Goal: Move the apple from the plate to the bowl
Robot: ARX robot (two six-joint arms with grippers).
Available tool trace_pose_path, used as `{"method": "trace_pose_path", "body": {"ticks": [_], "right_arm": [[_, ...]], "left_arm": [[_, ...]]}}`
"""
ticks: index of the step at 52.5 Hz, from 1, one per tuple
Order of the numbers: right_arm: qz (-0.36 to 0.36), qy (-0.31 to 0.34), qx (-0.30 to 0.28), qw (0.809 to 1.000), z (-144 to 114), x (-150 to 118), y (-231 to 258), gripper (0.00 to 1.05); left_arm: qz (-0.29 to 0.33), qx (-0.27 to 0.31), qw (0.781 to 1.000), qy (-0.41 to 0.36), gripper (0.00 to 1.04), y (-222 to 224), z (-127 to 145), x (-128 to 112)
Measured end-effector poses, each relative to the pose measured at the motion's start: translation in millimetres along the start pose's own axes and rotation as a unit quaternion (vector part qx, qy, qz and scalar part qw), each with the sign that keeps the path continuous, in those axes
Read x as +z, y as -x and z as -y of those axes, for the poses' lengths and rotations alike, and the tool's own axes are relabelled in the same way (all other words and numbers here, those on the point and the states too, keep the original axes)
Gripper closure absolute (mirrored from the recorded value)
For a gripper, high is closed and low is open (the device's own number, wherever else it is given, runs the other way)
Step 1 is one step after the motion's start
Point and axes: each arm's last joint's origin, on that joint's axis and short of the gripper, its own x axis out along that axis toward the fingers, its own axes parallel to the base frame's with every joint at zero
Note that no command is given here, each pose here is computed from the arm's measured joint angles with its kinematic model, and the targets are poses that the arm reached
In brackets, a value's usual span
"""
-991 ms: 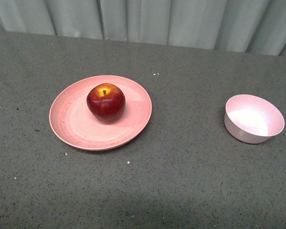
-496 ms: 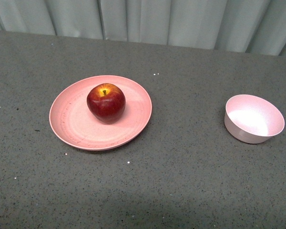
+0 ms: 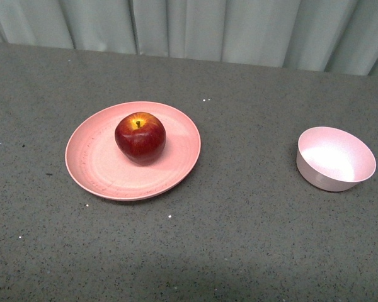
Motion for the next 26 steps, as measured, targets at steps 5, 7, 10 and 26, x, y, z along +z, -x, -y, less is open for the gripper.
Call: {"method": "trace_pose_path", "body": {"ticks": [5,7,10,26], "right_arm": [[0.000,0.000,0.000,1.000,0.0,0.0,0.0,0.09],[0.000,0.000,0.000,1.000,0.0,0.0,0.0,0.09],[0.000,0.000,0.000,1.000,0.0,0.0,0.0,0.09],[0.000,0.000,0.000,1.000,0.0,0.0,0.0,0.09]], "left_arm": [[0.000,0.000,1.000,0.000,0.07,0.0,0.0,0.0],[0.000,0.000,1.000,0.000,0.07,0.0,0.0,0.0],[0.000,0.000,1.000,0.000,0.07,0.0,0.0,0.0],[0.000,0.000,1.000,0.000,0.07,0.0,0.0,0.0]]}}
